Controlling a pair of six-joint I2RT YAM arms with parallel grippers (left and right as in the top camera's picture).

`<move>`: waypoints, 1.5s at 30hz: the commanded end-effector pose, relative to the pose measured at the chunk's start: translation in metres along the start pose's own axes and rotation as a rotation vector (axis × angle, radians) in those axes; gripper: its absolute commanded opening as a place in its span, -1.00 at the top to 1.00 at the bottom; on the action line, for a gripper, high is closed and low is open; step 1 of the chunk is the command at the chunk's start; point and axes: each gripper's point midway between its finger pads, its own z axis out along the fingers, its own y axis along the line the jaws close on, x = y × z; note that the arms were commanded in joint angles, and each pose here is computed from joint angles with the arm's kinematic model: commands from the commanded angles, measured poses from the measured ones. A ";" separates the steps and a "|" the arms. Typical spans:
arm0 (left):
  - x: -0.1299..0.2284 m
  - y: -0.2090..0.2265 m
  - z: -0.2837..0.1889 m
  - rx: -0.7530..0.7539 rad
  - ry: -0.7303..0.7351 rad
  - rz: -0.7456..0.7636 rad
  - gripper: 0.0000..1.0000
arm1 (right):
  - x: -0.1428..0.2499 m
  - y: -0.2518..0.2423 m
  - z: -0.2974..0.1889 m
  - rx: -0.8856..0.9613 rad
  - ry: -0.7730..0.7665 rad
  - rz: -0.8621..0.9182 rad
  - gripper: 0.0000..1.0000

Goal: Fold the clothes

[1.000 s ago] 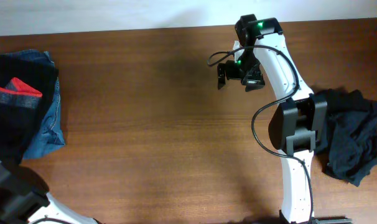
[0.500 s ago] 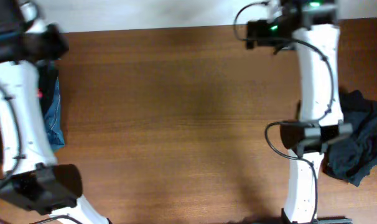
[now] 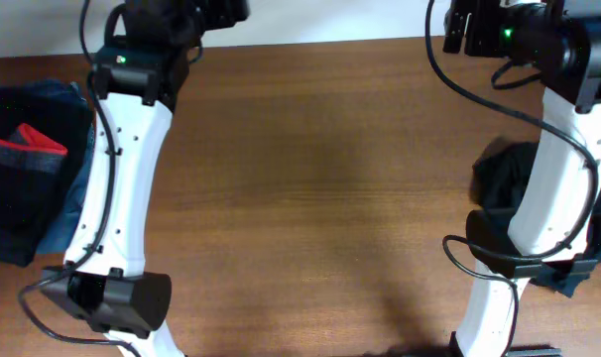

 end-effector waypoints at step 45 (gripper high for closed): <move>0.063 0.012 -0.023 -0.119 0.261 -0.037 -0.98 | 0.038 0.020 -0.121 -0.134 -0.668 -0.188 -0.97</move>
